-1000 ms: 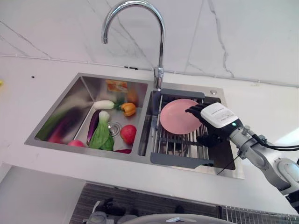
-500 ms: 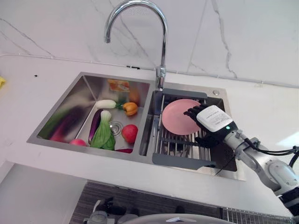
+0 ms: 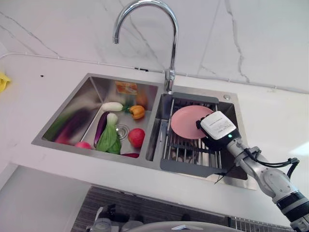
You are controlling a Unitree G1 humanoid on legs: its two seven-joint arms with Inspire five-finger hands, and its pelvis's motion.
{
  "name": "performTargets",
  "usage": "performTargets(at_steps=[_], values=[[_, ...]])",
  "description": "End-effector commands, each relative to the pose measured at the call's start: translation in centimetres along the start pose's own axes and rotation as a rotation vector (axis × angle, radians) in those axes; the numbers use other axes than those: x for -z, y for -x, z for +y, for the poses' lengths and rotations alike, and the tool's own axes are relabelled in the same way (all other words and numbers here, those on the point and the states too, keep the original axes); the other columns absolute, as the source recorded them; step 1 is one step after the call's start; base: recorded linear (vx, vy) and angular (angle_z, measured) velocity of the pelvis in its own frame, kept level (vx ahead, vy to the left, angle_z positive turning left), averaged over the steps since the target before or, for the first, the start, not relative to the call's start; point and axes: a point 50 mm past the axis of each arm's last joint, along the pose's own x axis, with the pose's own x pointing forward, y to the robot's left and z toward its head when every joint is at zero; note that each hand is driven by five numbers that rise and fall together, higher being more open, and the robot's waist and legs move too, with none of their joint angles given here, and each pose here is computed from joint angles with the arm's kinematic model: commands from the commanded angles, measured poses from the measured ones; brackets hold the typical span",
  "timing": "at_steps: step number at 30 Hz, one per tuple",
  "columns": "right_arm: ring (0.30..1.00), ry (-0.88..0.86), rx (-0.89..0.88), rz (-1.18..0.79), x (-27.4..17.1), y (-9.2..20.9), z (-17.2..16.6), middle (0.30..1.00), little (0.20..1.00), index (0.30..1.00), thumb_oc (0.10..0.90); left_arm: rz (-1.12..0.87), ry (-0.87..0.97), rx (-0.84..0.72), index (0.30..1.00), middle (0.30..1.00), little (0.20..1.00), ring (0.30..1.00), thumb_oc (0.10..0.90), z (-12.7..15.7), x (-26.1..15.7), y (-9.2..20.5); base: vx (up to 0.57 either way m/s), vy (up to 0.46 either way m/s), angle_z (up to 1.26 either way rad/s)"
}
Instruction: Place the dishes in the dishwasher.
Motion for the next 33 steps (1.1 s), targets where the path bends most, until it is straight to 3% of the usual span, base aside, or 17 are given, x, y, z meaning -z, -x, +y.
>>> performTargets(at_steps=[1,10,15,19,21,24,28,29,31,33], values=[[0.3,0.113,0.242,0.112,2.4,-2.2,-4.1,0.3,0.3,0.3,0.4,0.175,-0.166,0.005,0.9,0.9,0.9,0.9,0.8,0.1,4.6,0.6,0.0,0.0,0.0],[0.3,0.05,0.435,0.143,2.6,-1.8,-7.3,0.3,0.3,0.3,0.4,0.153,-0.166,-0.003,0.9,0.9,0.9,0.9,0.8,-0.2,4.2,0.6,0.0,0.0,0.0],[0.3,-0.099,0.635,0.237,3.6,0.2,-9.6,0.3,0.3,0.3,0.4,0.139,-0.159,-0.003,0.9,0.9,0.9,0.9,0.8,-0.8,4.1,0.8,-0.01,-0.002,0.06],[0.3,-0.356,0.78,0.292,4.0,1.8,-10.6,0.3,0.3,0.3,0.4,0.144,-0.153,-0.014,0.9,0.9,0.9,0.9,0.8,-1.1,4.4,0.9,0.0,0.0,0.0],[0.3,-0.64,0.895,0.344,4.3,3.1,-10.6,0.3,0.3,0.3,0.4,0.163,-0.151,-0.031,0.9,0.9,0.9,0.9,0.8,-0.6,4.9,1.0,0.0,0.0,0.0],[0.3,-0.713,0.931,0.359,4.4,3.7,-10.6,0.3,0.3,0.3,0.4,0.161,-0.152,-0.038,0.9,0.9,0.9,0.9,0.8,-0.5,4.8,0.9,-0.03,-0.027,0.1],[0.3,-1.149,1.057,0.393,5.4,5.5,-9.8,0.3,0.3,0.3,0.4,0.12,-0.115,-0.093,0.9,0.9,0.9,0.9,0.8,1.0,3.6,0.5,-0.04,-0.035,0.38],[0.3,-1.149,1.057,0.393,5.4,5.5,-9.8,0.3,0.3,0.3,0.4,0.12,-0.115,-0.093,0.9,0.9,0.9,0.9,0.8,1.0,3.6,0.5,-0.11,0.016,0.2],[0.3,-1.314,1.101,0.32,5.7,4.6,-10.2,0.3,0.3,0.3,0.4,0.074,-0.04,-0.122,0.9,0.9,0.9,0.9,0.8,1.5,2.0,0.1,-0.31,0.06,-0.02],[0.3,-1.322,1.13,0.307,6.0,4.9,-10.6,0.3,0.3,0.3,0.4,0.049,-0.032,-0.137,0.9,0.9,0.9,0.9,0.8,2.0,1.3,0.0,-0.3,0.196,-0.72]])
